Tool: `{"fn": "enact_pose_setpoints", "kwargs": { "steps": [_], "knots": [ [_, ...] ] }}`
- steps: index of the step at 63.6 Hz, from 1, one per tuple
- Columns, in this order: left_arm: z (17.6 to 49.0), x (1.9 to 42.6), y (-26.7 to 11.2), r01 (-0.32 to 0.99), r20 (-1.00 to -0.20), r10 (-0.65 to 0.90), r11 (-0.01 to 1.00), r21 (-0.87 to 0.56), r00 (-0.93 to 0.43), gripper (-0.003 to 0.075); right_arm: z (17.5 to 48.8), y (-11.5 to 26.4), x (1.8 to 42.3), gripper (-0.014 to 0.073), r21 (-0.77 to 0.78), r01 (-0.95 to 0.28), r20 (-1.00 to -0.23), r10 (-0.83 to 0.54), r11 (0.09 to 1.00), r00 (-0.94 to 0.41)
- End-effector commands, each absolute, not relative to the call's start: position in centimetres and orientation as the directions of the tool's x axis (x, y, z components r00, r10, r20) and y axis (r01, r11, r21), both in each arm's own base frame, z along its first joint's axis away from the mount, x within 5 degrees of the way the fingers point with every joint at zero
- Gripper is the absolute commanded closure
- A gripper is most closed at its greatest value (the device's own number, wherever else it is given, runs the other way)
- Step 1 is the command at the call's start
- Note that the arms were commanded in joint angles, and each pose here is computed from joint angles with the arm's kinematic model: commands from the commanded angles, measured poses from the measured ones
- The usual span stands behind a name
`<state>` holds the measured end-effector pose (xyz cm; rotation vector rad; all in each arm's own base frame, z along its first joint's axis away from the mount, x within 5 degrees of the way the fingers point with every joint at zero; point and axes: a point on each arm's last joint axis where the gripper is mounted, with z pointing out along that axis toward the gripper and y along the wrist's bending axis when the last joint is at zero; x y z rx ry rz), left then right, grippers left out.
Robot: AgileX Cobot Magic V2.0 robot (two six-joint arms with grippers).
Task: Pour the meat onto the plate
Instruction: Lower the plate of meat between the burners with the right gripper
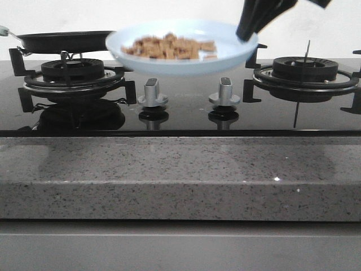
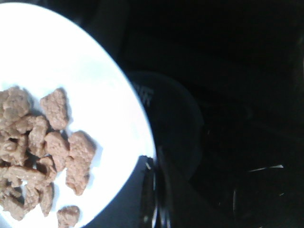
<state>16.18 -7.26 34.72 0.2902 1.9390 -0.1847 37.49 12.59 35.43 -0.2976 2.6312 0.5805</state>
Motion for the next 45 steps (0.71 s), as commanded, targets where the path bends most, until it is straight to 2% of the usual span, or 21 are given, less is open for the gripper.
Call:
{"fn": "enact_pose_setpoints", "kwargs": {
  "steps": [1,11,28,45],
  "knots": [
    [36.3,16.0,-7.5,0.324,-0.958,0.084,0.946,-0.009,-0.275,0.0741,38.7,12.1,37.9,0.0653,0.382,-0.311,-0.537,-0.065,0.870,-0.841],
    [36.3,16.0,-7.5,0.324,-0.958,0.084,0.946,-0.009,-0.275,0.0741,38.5,11.7,40.7,0.0653,0.396,-0.304,-0.541,-0.047,0.866,-0.840],
    [36.3,16.0,-7.5,0.324,-0.958,0.084,0.946,-0.009,-0.275,0.0741,35.8,11.2,45.4,0.0653,0.417,-0.273,-0.532,-0.011,0.867,-0.847],
    [36.3,16.0,-7.5,0.324,-0.958,0.084,0.946,-0.009,-0.275,0.0741,34.0,11.2,46.3,0.0651,0.422,-0.259,-0.499,-0.016,0.869,-0.867]
  ]
}}
